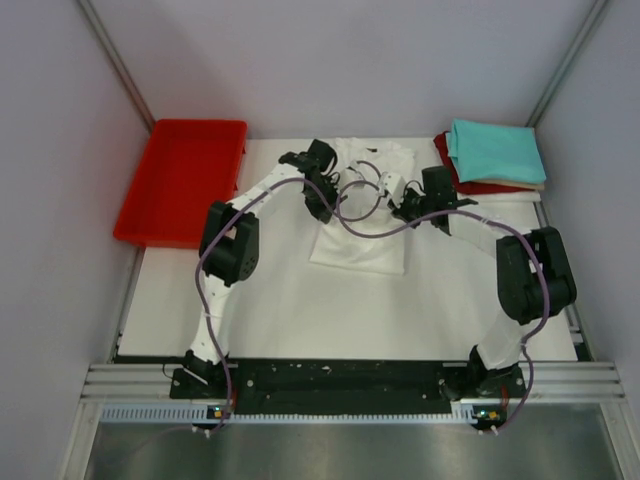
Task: Fold and stack the t-shirts
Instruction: Fold the folded rectangular tshirt in 1/3 of the way
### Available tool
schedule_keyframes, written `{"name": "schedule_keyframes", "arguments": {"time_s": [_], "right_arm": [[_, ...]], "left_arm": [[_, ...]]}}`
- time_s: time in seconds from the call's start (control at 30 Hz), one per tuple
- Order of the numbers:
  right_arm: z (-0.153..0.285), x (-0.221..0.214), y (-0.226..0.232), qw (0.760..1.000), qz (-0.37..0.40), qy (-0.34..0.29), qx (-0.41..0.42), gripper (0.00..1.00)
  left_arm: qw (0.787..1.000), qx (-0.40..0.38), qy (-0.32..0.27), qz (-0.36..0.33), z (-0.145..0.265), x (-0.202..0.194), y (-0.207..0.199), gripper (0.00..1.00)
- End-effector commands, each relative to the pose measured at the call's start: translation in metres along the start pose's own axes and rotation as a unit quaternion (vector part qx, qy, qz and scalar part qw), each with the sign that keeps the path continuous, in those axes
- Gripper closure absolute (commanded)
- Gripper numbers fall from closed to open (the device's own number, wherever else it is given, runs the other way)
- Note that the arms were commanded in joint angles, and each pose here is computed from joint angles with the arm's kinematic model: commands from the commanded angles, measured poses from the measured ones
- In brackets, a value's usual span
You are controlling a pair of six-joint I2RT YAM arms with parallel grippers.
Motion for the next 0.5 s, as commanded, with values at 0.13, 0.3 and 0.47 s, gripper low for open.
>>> {"name": "schedule_keyframes", "arguments": {"time_s": [0.13, 0.3, 0.47], "right_arm": [[-0.014, 0.001, -0.037, 0.999, 0.006, 0.004, -0.034, 1.0], [-0.027, -0.005, -0.069, 0.995, -0.025, 0.027, -0.089, 0.78], [-0.024, 0.013, -0.135, 0.971, -0.146, 0.012, -0.188, 0.65]], "left_arm": [[0.999, 0.03, -0.019, 0.026, 0.0, 0.009, 0.02, 0.98], [0.992, 0.105, -0.022, 0.06, -0.005, 0.011, 0.049, 0.7], [0.968, 0.205, -0.094, 0.111, 0.025, 0.036, 0.108, 0.53]]}}
Point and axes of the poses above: each gripper's point midway between its finger pads, its own z axis back along the fingers, its own y axis along the line the jaws close on, x = y × z, the point moved 2 cm from there along z, back along the fingers, and after that the axes turned 14 degrees about -z, right-handed, at the moved point
